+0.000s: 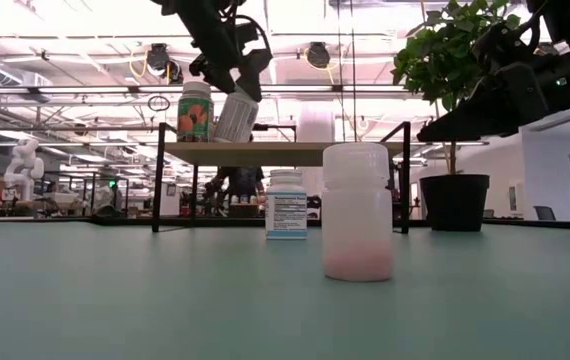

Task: Pick and place medicine bottles onto shelf by color
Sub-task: Put the violet bottle on the shelf, then put the top blue bottle on the shelf

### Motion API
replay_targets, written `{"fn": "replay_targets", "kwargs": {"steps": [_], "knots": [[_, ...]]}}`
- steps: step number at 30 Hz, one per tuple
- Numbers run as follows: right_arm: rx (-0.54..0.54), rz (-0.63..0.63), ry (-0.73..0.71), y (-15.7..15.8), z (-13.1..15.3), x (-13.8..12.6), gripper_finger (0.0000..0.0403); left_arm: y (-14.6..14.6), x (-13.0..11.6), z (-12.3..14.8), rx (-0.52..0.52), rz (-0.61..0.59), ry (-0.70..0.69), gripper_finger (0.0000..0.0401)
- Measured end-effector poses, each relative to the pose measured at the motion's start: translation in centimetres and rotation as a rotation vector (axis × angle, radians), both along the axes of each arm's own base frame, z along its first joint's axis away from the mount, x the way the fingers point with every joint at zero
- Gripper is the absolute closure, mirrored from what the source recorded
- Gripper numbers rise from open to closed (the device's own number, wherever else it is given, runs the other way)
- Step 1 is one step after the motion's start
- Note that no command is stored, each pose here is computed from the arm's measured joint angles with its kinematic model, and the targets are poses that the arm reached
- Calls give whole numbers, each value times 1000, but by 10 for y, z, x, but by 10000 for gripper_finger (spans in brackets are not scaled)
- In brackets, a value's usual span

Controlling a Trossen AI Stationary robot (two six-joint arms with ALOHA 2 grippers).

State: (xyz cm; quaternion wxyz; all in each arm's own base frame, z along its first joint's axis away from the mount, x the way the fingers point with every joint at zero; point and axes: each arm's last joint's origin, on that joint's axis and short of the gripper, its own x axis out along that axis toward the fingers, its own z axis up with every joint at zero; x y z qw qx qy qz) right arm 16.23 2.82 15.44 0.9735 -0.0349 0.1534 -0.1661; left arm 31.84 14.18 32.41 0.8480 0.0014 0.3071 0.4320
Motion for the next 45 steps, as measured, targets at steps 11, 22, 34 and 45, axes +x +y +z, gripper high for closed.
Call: {"fn": "replay_targets", "kwargs": {"steps": [11, 22, 34, 45], "knots": [[9, -3, -3, 0, 0, 0, 69, 0, 0, -1, -18, 7, -16, 64], [10, -3, -4, 0, 0, 0, 69, -25, -9, 24, 66, -99, -12, 32], [40, 69, -3, 2, 0, 1, 69, -97, 0, 20, 83, -312, -52, 67], [63, 196, 12, 6, 0, 2, 69, -167, 5, -73, 36, -636, -115, 101]]}}
